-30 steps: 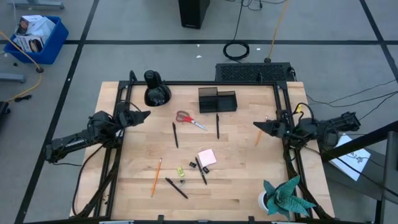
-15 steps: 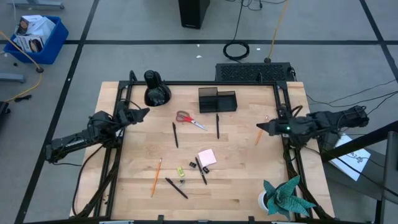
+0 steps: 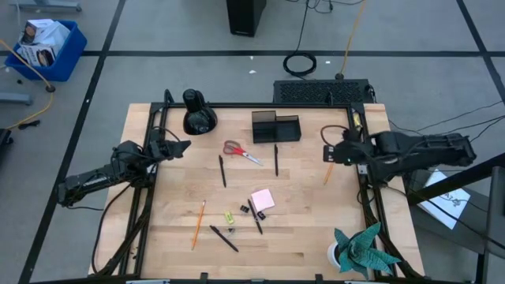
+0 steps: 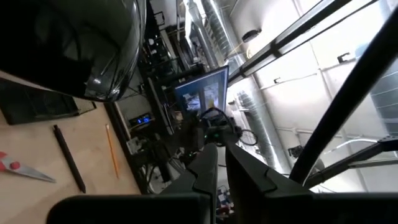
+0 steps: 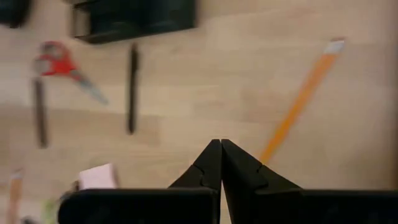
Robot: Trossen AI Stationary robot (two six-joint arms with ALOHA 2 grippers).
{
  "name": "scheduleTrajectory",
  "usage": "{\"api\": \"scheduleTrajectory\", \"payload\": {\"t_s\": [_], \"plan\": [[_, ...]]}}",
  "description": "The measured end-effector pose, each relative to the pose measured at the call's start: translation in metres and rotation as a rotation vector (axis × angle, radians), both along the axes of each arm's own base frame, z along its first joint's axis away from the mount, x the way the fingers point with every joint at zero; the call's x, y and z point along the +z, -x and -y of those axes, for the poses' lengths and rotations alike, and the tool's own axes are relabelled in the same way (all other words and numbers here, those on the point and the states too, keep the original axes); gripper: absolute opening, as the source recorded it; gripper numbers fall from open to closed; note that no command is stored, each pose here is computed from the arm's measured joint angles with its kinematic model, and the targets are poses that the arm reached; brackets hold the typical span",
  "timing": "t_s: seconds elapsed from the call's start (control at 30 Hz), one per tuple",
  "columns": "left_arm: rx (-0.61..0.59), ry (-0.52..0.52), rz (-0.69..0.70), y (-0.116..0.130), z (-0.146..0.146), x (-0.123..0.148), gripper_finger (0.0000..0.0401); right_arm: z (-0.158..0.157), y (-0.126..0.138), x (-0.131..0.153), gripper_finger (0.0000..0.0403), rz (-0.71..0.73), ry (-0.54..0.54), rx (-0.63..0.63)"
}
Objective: Pick and place office supplies into organizer
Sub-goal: Put the orange pencil into the black desk organizer
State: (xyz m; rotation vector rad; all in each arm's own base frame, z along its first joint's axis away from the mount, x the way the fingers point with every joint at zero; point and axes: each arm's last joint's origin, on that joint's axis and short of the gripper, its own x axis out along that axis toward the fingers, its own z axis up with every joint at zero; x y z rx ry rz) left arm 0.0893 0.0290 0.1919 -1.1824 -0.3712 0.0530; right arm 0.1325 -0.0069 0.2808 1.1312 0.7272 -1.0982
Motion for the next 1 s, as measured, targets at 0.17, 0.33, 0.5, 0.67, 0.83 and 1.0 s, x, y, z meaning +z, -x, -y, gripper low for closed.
{"api": "scheduleTrajectory", "payload": {"t_s": [0.17,0.33,0.5,0.67,0.83,1.0], "plan": [[-0.048,-0.011,-0.004,0.0,0.001,0.0,0.0035,0.012,-0.007,0.014,0.0,-0.146,-0.002,0.01],[-0.051,-0.019,-0.006,0.0,0.002,0.0,0.0035,0.019,-0.022,0.007,0.0,-0.073,0.052,0.069],[-0.056,-0.008,-0.003,0.0,0.002,0.0,0.0035,0.029,-0.015,-0.021,0.0002,-0.161,0.012,-0.076],[-0.062,-0.008,0.008,0.0,0.002,0.001,0.0035,0.037,-0.017,-0.053,0.0055,-0.113,-0.094,-0.142],[-0.069,-0.007,0.008,0.0,0.002,0.001,0.0035,0.046,-0.013,-0.07,0.0148,-0.115,-0.103,-0.205],[-0.082,-0.015,0.006,0.0,0.002,0.001,0.0035,0.053,-0.003,-0.077,0.0205,-0.17,-0.132,-0.244]]}}
